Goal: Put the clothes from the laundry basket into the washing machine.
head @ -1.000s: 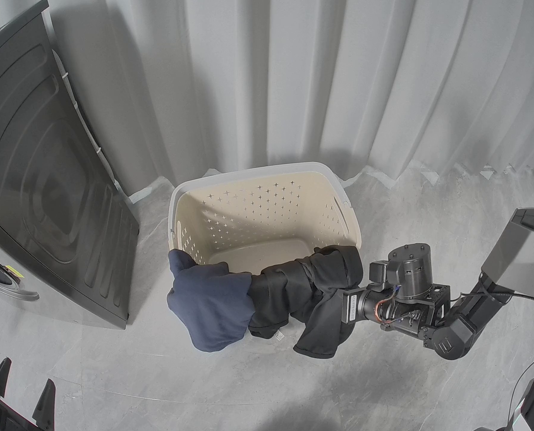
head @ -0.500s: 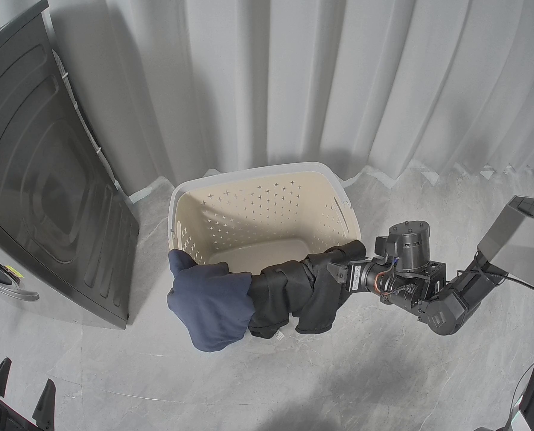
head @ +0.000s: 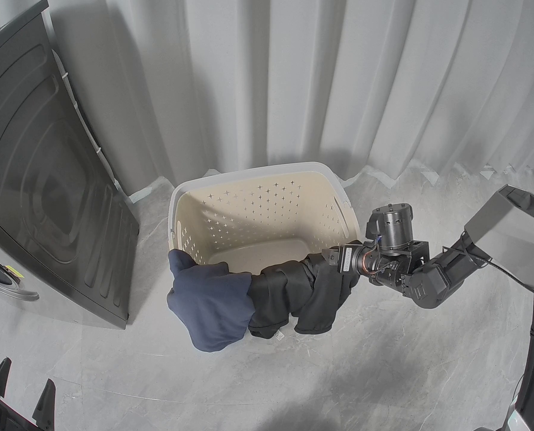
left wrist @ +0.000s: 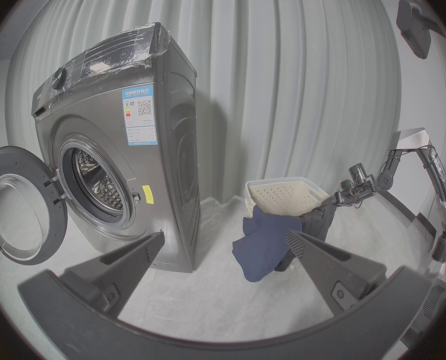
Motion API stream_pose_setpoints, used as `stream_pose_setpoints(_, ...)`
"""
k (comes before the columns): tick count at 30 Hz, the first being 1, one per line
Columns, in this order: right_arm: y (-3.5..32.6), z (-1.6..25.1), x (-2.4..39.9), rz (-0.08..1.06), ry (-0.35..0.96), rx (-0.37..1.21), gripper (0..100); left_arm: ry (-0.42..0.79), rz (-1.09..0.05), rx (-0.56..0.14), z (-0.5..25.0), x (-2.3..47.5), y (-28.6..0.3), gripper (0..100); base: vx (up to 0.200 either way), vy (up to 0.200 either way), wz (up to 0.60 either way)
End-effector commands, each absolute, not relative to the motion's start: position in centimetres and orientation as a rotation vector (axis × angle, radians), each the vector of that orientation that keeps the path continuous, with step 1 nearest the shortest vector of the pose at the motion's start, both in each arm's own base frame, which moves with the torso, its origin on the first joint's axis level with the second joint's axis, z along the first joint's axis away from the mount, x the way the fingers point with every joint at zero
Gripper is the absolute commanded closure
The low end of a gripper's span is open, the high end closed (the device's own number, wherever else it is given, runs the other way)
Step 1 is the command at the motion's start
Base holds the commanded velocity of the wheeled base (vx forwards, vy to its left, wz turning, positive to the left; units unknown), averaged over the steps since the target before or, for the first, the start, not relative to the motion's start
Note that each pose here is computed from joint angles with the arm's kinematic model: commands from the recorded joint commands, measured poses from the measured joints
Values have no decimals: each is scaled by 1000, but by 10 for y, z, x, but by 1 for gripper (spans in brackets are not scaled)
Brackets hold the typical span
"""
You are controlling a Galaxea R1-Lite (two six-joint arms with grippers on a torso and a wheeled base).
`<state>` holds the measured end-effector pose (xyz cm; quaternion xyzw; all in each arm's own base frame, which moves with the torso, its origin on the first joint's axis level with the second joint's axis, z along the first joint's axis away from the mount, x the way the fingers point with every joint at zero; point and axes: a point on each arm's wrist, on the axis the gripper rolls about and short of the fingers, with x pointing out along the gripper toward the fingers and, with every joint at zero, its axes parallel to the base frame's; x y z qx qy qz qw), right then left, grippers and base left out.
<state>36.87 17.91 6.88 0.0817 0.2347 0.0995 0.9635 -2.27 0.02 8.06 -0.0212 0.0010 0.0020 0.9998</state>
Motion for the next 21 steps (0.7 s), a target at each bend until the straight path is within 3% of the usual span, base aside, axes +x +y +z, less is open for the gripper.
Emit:
stream_pose_setpoints(1, 183, 58, 379, 176, 485, 158, 0, 5, 5, -43, 76, -23, 0, 0, 0, 0, 0)
stream_pose_setpoints(13, 184, 35, 359, 165, 638, 88, 0, 4, 6, -43, 76, -23, 0, 0, 0, 0, 0)
stream_pose_setpoints(21, 194, 50, 346, 206, 612, 91, 0, 4, 6, -43, 76, -23, 0, 0, 0, 0, 0)
